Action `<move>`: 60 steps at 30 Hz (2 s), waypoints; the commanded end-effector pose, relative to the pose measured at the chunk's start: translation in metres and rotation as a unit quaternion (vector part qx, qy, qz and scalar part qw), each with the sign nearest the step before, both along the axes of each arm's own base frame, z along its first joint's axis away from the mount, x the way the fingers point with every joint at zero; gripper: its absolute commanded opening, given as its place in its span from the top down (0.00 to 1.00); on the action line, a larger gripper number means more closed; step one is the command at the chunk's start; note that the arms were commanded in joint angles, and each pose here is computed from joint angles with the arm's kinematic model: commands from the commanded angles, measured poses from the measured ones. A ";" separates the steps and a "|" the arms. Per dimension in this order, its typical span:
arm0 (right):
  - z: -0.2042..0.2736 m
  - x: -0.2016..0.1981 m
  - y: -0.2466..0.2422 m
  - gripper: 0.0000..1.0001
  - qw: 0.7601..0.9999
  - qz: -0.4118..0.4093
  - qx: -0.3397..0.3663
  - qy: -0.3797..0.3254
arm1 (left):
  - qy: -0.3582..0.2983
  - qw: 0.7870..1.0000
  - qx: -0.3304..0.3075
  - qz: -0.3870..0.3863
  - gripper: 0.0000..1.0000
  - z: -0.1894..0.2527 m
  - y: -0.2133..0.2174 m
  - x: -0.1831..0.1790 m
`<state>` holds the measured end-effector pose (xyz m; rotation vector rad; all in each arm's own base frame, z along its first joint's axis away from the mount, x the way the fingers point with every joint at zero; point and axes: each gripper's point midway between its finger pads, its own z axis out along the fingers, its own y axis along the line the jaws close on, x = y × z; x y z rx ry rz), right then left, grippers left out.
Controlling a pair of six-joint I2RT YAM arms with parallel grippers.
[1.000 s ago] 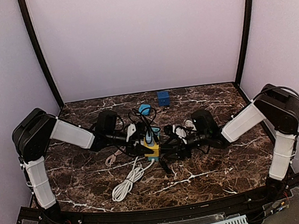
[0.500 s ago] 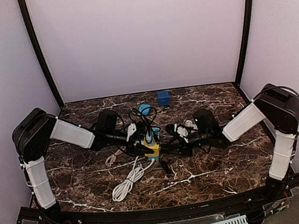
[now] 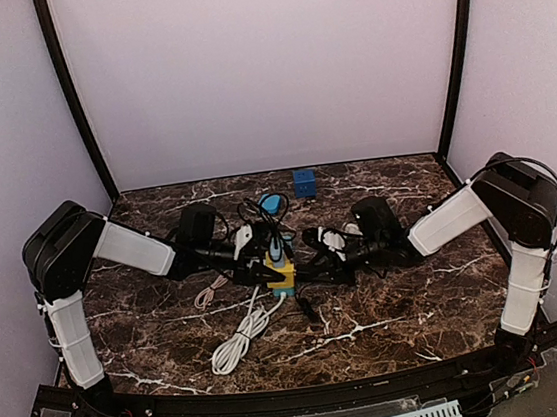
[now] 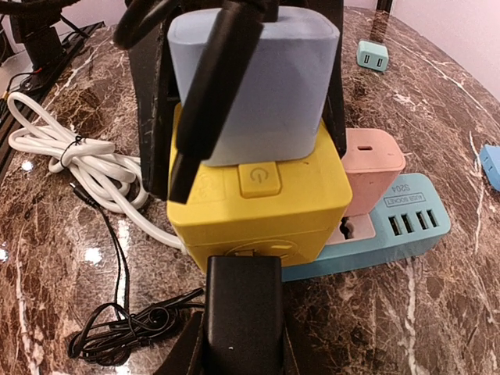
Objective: Insert the plug
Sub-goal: Insert the plug into the socket.
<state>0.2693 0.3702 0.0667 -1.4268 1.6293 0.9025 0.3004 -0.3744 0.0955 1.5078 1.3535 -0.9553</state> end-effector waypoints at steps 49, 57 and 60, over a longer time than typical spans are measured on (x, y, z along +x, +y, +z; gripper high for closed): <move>0.126 -0.015 0.126 1.00 0.982 0.134 0.121 -0.058 | -0.005 0.991 -0.090 -0.098 0.99 0.002 -0.030 -0.056; 0.145 -0.028 0.115 1.00 0.963 0.155 0.175 -0.134 | -0.005 0.992 -0.090 -0.093 0.99 0.001 -0.030 -0.055; 0.139 -0.025 0.117 1.00 0.965 0.157 0.174 -0.118 | -0.002 0.992 -0.090 -0.091 0.99 0.001 -0.031 -0.053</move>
